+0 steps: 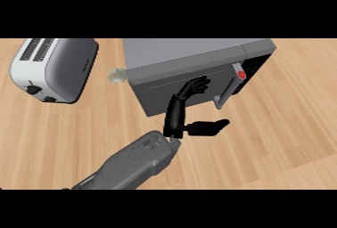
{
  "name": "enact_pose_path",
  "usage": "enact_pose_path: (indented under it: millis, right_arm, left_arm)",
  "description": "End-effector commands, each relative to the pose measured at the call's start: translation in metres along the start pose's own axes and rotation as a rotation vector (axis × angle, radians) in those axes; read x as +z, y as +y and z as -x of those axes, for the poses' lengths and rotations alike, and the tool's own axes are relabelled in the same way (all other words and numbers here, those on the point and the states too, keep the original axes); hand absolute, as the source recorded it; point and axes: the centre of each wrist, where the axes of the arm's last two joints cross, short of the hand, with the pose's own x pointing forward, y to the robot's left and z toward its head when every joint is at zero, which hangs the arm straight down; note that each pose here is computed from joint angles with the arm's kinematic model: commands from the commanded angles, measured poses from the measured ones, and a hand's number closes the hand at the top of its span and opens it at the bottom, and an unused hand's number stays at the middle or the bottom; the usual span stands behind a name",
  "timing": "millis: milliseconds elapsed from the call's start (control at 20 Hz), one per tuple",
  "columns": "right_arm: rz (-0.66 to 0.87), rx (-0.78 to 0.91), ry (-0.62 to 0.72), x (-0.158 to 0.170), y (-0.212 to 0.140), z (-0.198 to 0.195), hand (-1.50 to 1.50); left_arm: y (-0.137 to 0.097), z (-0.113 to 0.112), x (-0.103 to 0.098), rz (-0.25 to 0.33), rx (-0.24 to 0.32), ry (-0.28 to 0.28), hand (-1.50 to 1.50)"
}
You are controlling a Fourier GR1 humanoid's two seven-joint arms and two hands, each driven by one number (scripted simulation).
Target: Pick up the milk, place it into the microwave and close the microwave
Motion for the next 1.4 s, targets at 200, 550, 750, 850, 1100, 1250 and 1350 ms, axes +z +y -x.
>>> enact_pose_path:
  millis: [200, 550, 750, 850, 1100, 1250, 1350]
  right_arm:
    - [-0.007, 0.153, -0.038, -0.022, -0.019, -0.016, 1.5]
    - [0.004, 0.179, -0.04, -0.027, -0.024, -0.014, 1.5]
    - [0.001, 0.181, -0.039, -0.031, -0.025, -0.012, 1.5]
    - [0.011, 0.185, -0.045, -0.033, -0.025, -0.011, 1.5]
    - [0.105, -0.148, -0.075, -0.021, 0.008, 0.028, 1.5]
    - [0.084, -0.194, -0.031, -0.017, 0.006, 0.035, -1.5]
    - [0.093, -0.228, -0.027, -0.018, 0.004, 0.038, -1.5]
  left_arm:
    - [0.003, -0.017, -0.028, -0.116, 0.038, -0.009, -1.5]
    - [0.004, -0.016, -0.031, -0.122, 0.053, -0.012, -1.5]
    - [0.004, -0.014, -0.03, -0.123, 0.052, -0.011, -1.5]
    - [0.003, -0.016, -0.032, -0.125, 0.063, -0.021, -1.5]
    - [0.0, -0.015, -0.026, -0.096, 0.079, -0.043, -1.5]
    - [0.002, -0.015, -0.031, -0.102, 0.073, -0.042, -1.5]
    - [0.001, -0.017, -0.033, -0.109, 0.082, -0.042, -1.5]
